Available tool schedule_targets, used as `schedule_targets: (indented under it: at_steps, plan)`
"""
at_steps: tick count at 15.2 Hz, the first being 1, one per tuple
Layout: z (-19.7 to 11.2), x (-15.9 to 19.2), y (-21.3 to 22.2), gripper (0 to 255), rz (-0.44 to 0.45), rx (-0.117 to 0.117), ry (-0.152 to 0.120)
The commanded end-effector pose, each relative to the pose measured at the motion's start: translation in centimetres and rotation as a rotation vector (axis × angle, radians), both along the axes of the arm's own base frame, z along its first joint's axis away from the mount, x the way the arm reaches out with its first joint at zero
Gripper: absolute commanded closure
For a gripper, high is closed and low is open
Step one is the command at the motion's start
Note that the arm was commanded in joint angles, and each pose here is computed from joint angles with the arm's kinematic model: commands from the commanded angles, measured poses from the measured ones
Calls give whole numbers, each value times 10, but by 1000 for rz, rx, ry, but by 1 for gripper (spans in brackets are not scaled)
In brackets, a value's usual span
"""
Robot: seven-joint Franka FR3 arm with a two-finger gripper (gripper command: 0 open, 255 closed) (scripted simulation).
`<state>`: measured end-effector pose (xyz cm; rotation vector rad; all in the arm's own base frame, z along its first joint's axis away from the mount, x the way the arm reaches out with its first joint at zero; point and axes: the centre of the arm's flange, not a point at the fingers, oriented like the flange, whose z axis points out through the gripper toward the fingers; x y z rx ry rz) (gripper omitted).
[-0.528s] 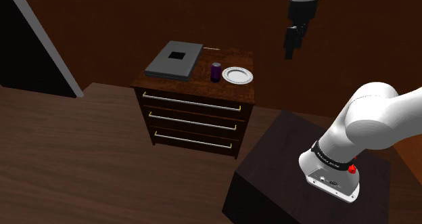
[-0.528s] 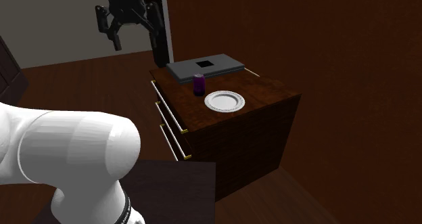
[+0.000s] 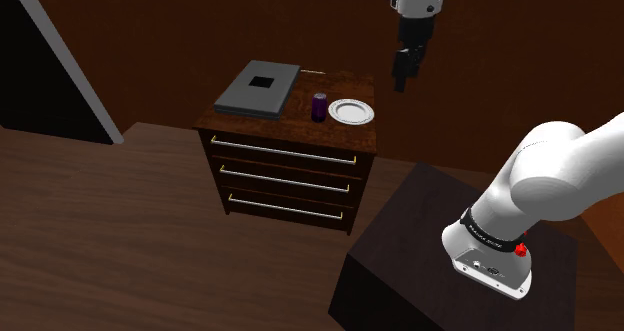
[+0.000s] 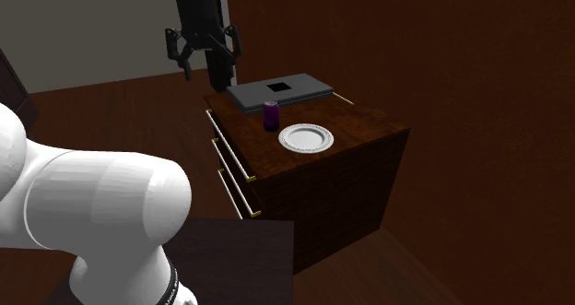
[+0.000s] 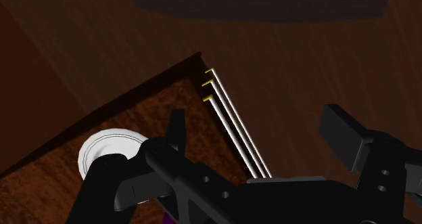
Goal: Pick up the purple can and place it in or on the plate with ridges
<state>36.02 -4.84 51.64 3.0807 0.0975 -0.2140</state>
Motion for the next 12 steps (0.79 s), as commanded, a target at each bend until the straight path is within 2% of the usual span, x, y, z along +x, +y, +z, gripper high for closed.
schedule_targets:
  at_steps: [1,12]
  plan:
    - [-13,22,-7,0,2,5,-10]
    - [-86,135,-45,0,16,34,-50]
